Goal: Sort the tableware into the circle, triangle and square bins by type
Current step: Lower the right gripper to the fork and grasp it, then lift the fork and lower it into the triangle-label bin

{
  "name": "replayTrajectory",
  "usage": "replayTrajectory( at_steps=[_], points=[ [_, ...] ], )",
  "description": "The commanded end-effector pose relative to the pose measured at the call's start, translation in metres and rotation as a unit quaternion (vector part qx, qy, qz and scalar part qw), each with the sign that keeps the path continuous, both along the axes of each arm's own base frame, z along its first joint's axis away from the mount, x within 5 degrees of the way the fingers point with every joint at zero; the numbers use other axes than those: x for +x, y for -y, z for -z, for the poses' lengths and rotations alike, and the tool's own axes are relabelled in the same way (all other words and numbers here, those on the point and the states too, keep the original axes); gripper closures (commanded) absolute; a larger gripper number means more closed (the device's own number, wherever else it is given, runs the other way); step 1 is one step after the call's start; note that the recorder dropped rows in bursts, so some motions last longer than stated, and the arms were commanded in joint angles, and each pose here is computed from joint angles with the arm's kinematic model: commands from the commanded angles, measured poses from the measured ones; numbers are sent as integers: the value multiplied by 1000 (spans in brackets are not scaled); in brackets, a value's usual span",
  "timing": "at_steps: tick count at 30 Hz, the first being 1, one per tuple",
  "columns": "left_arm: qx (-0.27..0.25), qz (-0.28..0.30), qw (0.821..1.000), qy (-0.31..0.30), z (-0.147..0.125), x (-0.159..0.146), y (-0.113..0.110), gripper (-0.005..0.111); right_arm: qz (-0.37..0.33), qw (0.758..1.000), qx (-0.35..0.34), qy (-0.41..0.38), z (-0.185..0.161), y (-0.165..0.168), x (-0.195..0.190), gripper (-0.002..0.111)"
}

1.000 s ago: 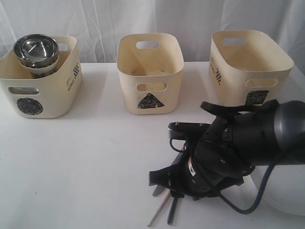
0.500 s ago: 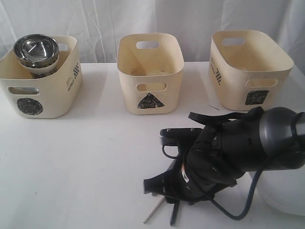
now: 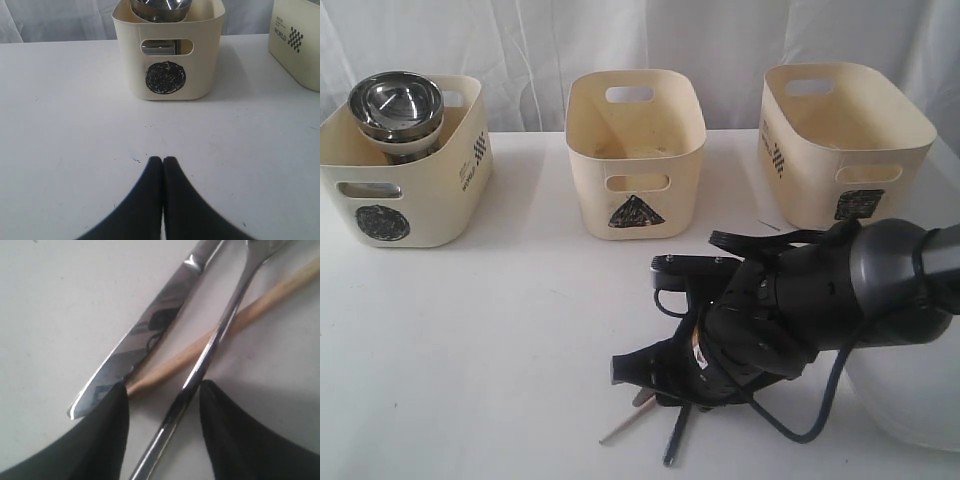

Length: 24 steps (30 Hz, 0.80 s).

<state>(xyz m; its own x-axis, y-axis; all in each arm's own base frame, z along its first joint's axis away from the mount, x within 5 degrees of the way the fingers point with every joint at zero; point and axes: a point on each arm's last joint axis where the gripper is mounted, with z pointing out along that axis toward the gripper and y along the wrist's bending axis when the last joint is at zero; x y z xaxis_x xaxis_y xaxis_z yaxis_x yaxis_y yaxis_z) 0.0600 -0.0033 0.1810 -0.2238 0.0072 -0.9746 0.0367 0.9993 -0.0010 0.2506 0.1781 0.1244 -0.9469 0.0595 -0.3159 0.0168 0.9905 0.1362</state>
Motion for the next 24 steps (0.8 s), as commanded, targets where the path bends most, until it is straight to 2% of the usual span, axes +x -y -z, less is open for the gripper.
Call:
replayTrajectory(
  at_steps=[1, 10, 15, 24],
  points=[
    [-6, 0, 1000, 1, 1, 0, 0, 107, 37, 998, -24, -41, 20, 8, -5, 74],
    [-6, 0, 1000, 1, 1, 0, 0, 107, 63, 996, -37, -58, 21, 12, -9, 108],
    [-6, 0, 1000, 1, 1, 0, 0, 107, 56, 997, -42, -46, 8, 16, -10, 108],
    [-6, 0, 1000, 1, 1, 0, 0, 107, 35, 997, 48, 53, -36, 19, -19, 108]
  ],
)
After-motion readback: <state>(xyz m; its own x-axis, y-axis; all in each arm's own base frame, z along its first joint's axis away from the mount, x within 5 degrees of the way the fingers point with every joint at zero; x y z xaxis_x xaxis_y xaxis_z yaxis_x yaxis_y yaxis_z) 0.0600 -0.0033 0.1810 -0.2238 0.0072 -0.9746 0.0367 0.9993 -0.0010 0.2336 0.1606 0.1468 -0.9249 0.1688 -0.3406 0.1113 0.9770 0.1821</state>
